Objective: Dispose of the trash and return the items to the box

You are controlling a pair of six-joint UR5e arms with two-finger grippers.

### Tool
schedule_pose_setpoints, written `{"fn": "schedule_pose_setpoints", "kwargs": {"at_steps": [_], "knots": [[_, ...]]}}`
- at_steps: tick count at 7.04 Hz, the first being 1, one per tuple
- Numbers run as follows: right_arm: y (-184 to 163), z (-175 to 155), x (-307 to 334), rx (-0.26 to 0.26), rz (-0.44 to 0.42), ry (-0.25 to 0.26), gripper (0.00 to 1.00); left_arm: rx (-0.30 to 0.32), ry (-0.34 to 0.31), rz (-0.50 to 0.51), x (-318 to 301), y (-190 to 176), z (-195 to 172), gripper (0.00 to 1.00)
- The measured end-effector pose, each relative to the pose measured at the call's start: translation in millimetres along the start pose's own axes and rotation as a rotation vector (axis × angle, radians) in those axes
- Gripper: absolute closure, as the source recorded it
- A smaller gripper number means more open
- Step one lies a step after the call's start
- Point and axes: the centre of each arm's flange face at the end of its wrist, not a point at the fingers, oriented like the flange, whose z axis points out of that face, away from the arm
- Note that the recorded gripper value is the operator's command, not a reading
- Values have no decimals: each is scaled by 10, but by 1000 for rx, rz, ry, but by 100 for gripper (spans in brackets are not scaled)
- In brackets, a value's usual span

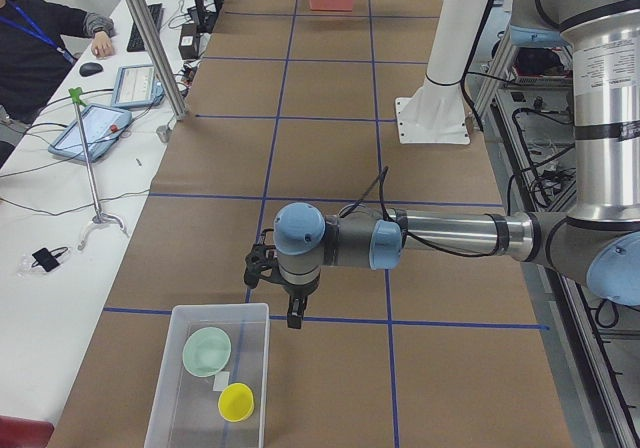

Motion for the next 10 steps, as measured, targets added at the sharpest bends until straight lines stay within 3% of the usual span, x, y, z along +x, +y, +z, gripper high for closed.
{"fn": "schedule_pose_setpoints", "kwargs": {"at_steps": [10], "knots": [[14,-14,-42,1,-10,-1,0,0,-1,0,1,-3,-1,1]]}}
